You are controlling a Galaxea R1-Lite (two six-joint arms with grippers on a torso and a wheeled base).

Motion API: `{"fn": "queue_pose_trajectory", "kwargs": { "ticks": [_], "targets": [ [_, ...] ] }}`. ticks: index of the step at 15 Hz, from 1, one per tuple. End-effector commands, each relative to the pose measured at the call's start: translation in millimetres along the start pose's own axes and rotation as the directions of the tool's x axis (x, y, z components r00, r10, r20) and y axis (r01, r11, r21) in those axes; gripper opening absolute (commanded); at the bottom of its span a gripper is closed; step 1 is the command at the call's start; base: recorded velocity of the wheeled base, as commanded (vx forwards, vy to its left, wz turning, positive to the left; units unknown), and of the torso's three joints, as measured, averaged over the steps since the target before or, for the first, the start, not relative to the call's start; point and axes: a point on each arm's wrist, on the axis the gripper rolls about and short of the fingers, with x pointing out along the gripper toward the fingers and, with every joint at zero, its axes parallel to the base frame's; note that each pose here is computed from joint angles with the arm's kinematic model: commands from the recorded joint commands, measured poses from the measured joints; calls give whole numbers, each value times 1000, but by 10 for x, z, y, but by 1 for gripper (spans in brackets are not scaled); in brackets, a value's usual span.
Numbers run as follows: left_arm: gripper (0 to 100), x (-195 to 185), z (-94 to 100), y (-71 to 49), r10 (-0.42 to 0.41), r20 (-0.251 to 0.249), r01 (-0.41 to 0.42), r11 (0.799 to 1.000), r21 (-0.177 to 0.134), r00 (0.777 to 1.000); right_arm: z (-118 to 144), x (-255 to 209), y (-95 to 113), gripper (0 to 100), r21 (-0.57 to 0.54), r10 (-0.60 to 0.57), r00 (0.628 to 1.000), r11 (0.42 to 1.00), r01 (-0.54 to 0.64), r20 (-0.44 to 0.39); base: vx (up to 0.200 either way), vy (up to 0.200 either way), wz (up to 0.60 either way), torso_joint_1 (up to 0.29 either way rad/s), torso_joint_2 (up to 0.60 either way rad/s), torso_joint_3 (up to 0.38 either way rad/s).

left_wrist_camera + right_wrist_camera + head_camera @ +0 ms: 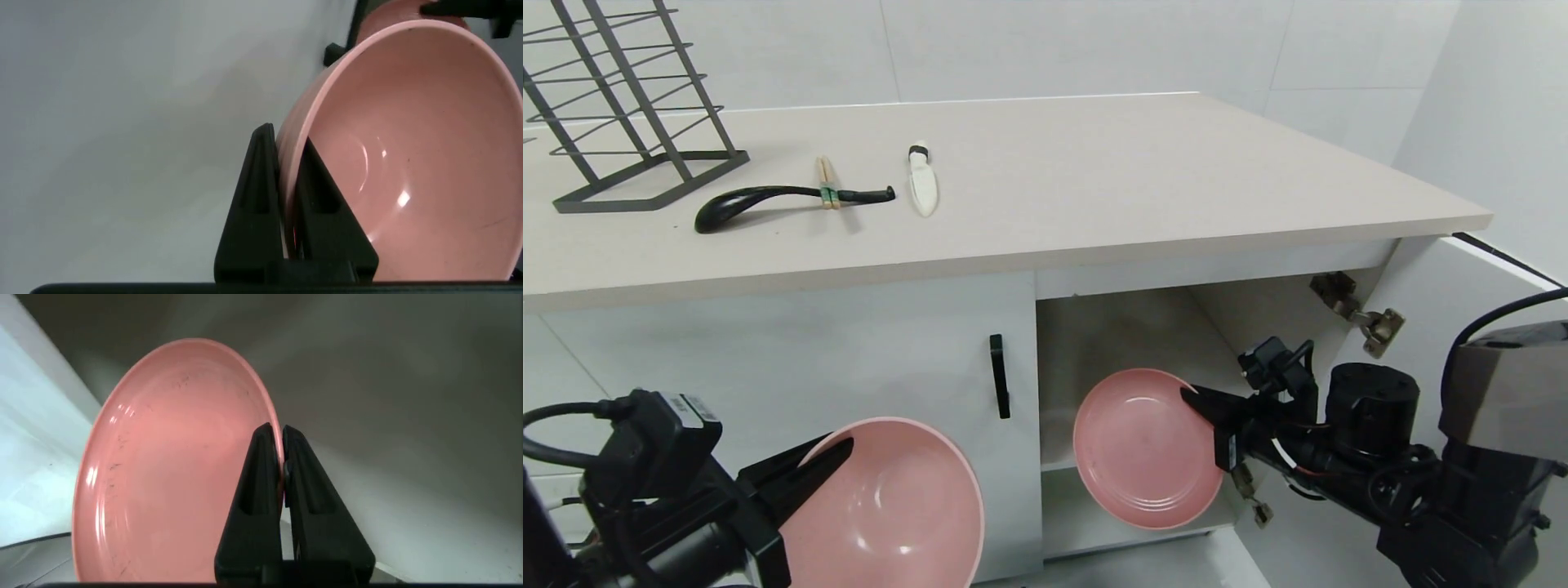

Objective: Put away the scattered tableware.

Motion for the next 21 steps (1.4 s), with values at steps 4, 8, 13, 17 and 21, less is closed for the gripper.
{"fn": "queue_pose_trajectory", "kwargs": {
  "ticks": [4,8,13,17,21],
  "targets": [
    [0,-12,8,4,4,7,-4,1000,-1,1000,-103,143,-136,0,19,-33,999,999,33,-11,0,-100,0,0,2,4],
    [0,-9,5,-2,0,4,0,1000,-2,1000,-93,156,-120,0,16,-27,1000,999,27,-6,0,-50,0,-1,1,2],
    [0,-11,7,-2,0,6,0,1000,-2,1000,-120,270,-127,0,17,-22,1000,1000,22,3,0,0,0,0,0,0],
    [0,-9,5,-2,0,4,0,1000,-2,1000,-217,391,-128,0,29,-15,1000,999,15,-10,0,0,0,0,0,0],
    [0,-12,6,4,4,5,-4,1000,-3,1000,-246,546,-82,0,85,6,1000,996,-6,7,0,0,0,0,0,0]
  ]
}}
